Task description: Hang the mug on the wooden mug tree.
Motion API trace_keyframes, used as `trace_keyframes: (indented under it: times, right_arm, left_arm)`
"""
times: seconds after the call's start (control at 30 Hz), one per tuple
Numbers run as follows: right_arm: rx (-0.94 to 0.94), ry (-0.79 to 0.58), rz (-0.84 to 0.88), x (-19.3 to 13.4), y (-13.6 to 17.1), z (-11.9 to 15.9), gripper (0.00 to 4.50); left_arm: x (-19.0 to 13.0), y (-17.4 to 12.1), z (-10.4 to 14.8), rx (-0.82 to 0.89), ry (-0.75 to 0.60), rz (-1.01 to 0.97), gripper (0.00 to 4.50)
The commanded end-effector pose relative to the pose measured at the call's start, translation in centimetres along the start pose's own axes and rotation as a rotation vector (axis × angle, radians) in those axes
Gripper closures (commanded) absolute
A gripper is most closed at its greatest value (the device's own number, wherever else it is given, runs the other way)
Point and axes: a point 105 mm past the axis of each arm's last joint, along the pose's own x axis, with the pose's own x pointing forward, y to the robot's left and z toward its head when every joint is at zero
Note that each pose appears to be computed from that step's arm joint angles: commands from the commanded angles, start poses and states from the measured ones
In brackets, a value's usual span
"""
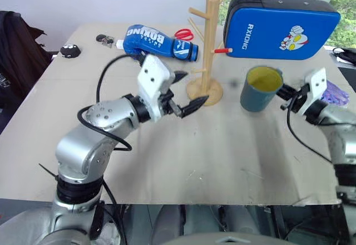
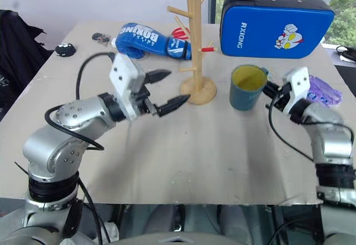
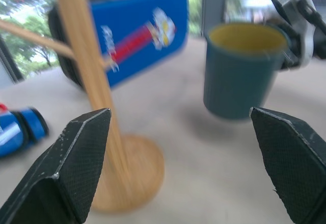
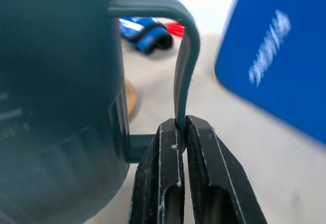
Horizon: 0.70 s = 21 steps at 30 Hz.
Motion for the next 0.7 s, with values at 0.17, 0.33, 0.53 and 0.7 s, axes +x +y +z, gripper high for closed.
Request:
trace_keyframes:
  times: [0.17,0.33,0.53,0.7]
  right_arm:
    - [-0.181,0.053,0.201,3.6,-0.4,6.5,4.42]
    - [-0.221,0.109,0.259,4.3,-0.2,7.2,4.42]
    - [-0.245,0.094,0.291,5.1,0.6,8.3,4.42]
    - [-0.263,0.091,0.324,5.4,1.6,8.9,4.42]
  left_arm:
    - [-0.7,0.6,2.5,-0.073,-0.11,0.115,0.0]
    - [-1.1,0.5,2.2,-0.088,-0.1,0.155,0.0]
    - [-1.3,0.5,2.0,-0.094,-0.098,0.18,0.0]
    - [-1.3,0.5,1.8,-0.113,-0.099,0.189,0.0]
